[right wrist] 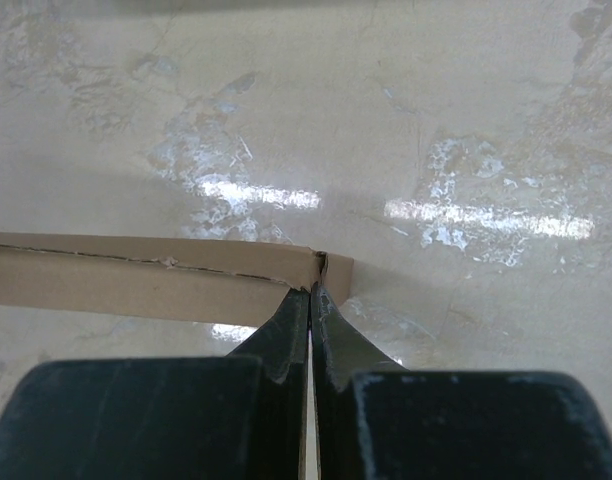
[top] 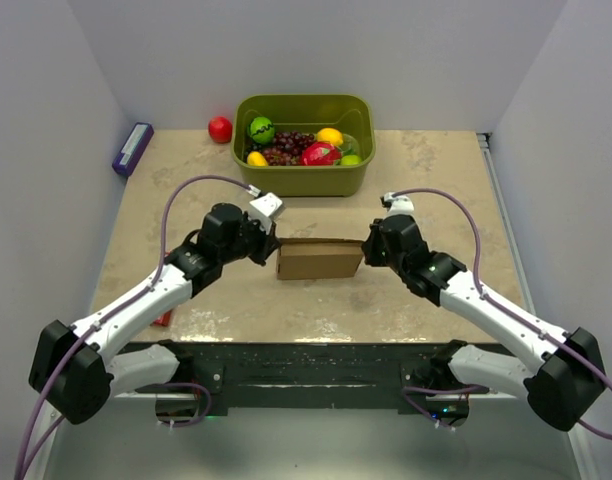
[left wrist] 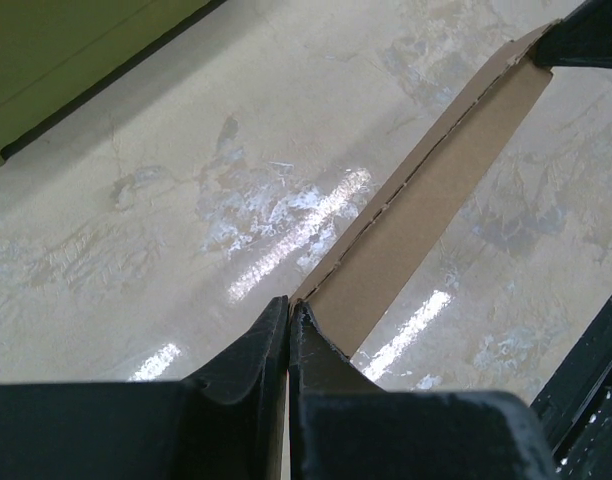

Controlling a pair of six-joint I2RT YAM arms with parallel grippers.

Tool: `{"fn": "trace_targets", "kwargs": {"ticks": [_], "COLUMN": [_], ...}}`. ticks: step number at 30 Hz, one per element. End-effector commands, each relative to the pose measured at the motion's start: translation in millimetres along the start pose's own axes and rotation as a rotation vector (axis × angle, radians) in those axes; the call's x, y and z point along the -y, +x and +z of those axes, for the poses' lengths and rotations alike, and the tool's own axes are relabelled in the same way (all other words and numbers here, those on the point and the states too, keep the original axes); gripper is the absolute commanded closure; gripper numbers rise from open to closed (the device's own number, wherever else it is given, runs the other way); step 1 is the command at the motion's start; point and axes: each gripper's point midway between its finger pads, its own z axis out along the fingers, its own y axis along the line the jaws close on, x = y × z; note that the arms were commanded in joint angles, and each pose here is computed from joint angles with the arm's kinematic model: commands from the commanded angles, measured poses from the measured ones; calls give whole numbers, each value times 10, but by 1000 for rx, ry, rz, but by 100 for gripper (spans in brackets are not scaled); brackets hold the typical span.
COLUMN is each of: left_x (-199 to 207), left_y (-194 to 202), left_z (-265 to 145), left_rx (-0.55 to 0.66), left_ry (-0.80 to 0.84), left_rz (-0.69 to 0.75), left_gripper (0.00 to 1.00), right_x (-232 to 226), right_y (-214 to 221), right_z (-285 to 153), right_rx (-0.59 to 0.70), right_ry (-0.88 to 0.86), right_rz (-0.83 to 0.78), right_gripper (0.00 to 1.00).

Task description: Fold the paper box

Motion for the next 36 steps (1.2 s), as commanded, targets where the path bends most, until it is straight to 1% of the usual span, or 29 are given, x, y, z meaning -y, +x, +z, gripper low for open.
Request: {"fn": "trace_targets", "kwargs": {"ticks": [1,5,6,8,11,12,14,15,17,18,20,21,26,29,31,32,36], "left_x": [70,7,-68,-109,-132,-120,-97,-73,-59,-47,-36,-28,-7,-2,3,17,10], "left_y": [-299,-294,-252,-302,-336,-364,-396,-408,-448,-452,-477,-503,-579,-579,-572,-577,-522], "left_z": [41,145,178,192,241,258,262,253,232,209,180,155,96,79,72,59,72], "left_rx": [49,19,-3,1,32,44,49,50,57,58,62,69,86,80,76,77,56], "left_ry": [27,-3,-44,-70,-80,-71,-59,-48,-43,-38,-33,-31,-27,-28,-25,-19,-24], "left_rz": [-39,-61,-70,-89,-114,-117,-120,-119,-117,-115,-115,-114,-116,-127,-133,-134,-131], "left_gripper": [100,100,100,100,96,91,86,80,72,65,59,52,41,41,42,46,53], "right_x": [281,217,207,211,196,177,153,148,136,139,130,133,118,109,118,111,108], "right_y": [279,174,168,128,44,-5,-77,-94,-112,-115,-111,-101,-96,-99,-97,-101,-89], "right_z": [-146,-237,-242,-252,-248,-253,-257,-255,-247,-242,-234,-227,-219,-224,-222,-224,-216], "right_rx": [-84,-26,-19,10,40,51,69,71,72,72,69,64,56,55,56,56,53], "right_ry": [141,146,147,169,189,188,191,193,194,198,197,198,196,196,199,197,198], "right_rz": [-44,-34,-32,-25,-13,-7,-6,-9,-13,-16,-19,-21,-27,-28,-28,-28,-30], "right_gripper": [100,100,100,100,100,100,100,100,100,100,100,100,100,100,100,100,100]}}
